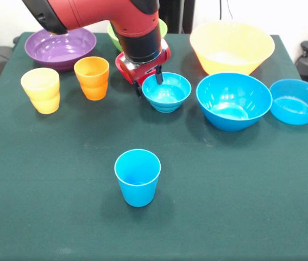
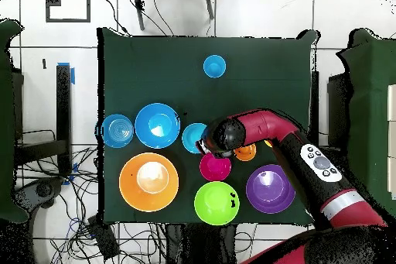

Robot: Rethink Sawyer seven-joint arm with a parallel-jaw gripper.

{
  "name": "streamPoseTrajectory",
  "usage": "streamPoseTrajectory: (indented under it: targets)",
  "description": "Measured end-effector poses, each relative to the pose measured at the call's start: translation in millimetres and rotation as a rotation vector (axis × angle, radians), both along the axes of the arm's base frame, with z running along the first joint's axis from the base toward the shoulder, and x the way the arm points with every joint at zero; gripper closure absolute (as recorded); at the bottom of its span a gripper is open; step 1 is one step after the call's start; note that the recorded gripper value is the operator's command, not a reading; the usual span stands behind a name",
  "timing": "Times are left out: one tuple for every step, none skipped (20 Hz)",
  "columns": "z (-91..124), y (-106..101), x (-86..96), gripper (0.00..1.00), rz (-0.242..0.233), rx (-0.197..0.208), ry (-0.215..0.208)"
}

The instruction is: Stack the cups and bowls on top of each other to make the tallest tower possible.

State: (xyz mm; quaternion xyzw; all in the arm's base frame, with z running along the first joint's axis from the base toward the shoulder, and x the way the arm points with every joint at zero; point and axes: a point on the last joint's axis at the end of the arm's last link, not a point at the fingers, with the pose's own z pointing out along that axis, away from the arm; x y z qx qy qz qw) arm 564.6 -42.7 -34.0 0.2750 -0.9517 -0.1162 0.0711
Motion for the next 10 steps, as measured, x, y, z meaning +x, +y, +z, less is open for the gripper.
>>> streamPoseTrajectory:
  targets:
    - [-0.1, 0.1, 0.0, 0.0, 0.0, 0.0, 0.0]
    - [-0.3, 0.1, 0.0, 0.0, 0.0, 0.0, 0.0]
    - [-0.4, 0.2, -0.1, 0.0, 0.0, 0.0, 0.0]
    - [-0.5, 0.1, 0.0, 0.0, 0.001, 0.0, 0.0]
    - [-0.6, 0.0, 0.0, 0.0, 0.001, 0.0, -0.001]
    - [-0.6, 0.0, 0.1, 0.0, 0.001, -0.001, -0.001]
    - [-0.7, -0.1, 0.1, 0.0, 0.001, -0.001, -0.001]
    - [-0.7, -0.2, 0.1, 0.0, 0.001, -0.001, -0.001]
    - [-0.8, -0.4, 0.1, 0.0, 0.001, -0.001, -0.001]
    - [-0.8, -0.7, 0.2, 0.0, 0.0, -0.001, -0.001]
